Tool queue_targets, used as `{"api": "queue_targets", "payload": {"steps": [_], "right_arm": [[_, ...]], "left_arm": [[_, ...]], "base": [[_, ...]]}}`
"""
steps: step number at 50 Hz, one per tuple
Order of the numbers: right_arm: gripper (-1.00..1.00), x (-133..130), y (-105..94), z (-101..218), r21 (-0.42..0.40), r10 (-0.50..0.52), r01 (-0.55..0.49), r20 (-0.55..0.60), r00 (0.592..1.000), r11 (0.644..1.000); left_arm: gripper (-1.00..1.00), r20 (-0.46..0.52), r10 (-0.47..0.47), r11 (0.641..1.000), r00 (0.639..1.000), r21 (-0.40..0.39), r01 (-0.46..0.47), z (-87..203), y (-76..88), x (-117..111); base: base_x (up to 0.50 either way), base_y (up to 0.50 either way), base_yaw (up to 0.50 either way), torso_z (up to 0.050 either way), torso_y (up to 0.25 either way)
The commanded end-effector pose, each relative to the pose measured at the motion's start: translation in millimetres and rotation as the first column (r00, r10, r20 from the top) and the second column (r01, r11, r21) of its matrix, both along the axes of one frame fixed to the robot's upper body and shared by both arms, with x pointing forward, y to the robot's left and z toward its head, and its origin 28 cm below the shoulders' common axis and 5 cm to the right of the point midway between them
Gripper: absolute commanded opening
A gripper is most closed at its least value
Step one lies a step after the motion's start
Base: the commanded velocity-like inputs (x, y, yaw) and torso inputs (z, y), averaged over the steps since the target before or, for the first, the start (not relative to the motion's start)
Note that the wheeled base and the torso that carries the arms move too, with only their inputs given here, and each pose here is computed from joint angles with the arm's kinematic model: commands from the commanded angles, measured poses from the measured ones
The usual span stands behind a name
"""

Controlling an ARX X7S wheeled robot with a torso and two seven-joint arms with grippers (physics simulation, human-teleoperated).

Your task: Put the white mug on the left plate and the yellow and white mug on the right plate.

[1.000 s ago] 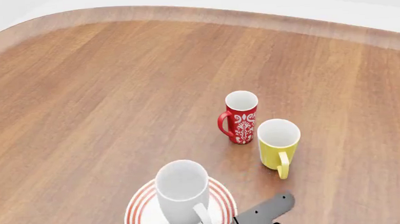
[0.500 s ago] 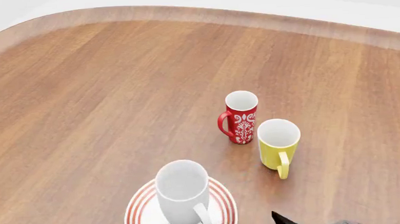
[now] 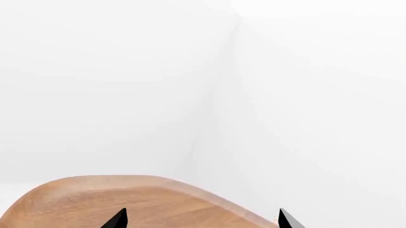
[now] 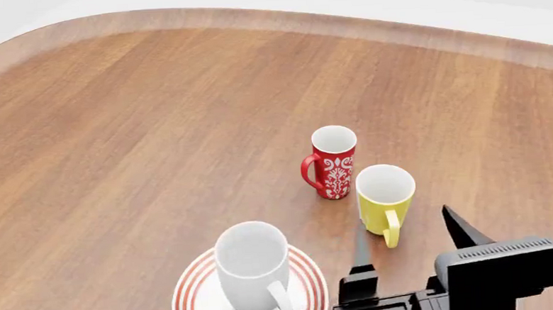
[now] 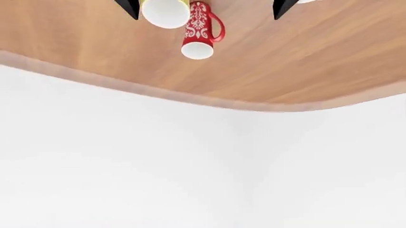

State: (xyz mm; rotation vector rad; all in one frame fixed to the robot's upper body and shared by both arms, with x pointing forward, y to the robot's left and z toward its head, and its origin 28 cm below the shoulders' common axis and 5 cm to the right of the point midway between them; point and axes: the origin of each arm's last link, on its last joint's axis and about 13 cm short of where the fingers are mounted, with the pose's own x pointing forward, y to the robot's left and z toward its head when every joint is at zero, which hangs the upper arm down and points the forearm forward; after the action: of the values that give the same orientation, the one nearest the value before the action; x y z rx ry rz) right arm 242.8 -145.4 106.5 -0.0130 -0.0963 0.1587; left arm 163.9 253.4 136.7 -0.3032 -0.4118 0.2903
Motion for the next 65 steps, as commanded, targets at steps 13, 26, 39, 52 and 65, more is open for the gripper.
{"api": "queue_targets", "payload": {"steps": [13, 26, 39, 52, 65], "right_arm": [[1.0, 85.5, -2.5, -11.5, -0.037, -0.072, 0.066, -0.215, 0.974, 0.997], [1.0, 112.0, 3.0, -34.6, -0.038, -0.068, 0.058, -0.328, 0.942, 0.998], [1.0, 101.8, -4.5, -42.6, -0.002, -0.123, 0.128, -0.296, 0.947, 0.992], [1.0, 122.7, -5.2, -32.9, -0.016, -0.134, 0.135, -0.275, 0.952, 0.991], [1.0, 151.1, -6.5, -22.3, -0.017, -0.145, 0.146, -0.302, 0.942, 0.989]], "left_arm": [[1.0, -0.018, 0.01, 0.999, 1.0, 0.03, -0.009, -4.3, 0.6, 0.4], [1.0, -0.016, 0.006, 1.0, 1.0, 0.031, -0.006, -3.1, 0.2, -1.1], [1.0, -0.016, 0.008, 1.0, 1.0, 0.029, -0.007, -3.1, 0.3, -2.7], [1.0, -0.021, 0.029, 0.998, 0.999, 0.057, -0.028, -4.8, 2.6, 0.9], [1.0, 0.0, 0.019, 0.998, 1.0, 0.064, -0.019, -4.7, 4.6, 2.8]], "base": [[0.0, 0.0, 0.0, 0.0, 0.0], [0.0, 0.0, 0.0, 0.0, 0.0], [0.0, 0.0, 0.0, 0.0, 0.0], [0.0, 0.0, 0.0, 0.0, 0.0], [0.0, 0.0, 0.0, 0.0, 0.0]]}}
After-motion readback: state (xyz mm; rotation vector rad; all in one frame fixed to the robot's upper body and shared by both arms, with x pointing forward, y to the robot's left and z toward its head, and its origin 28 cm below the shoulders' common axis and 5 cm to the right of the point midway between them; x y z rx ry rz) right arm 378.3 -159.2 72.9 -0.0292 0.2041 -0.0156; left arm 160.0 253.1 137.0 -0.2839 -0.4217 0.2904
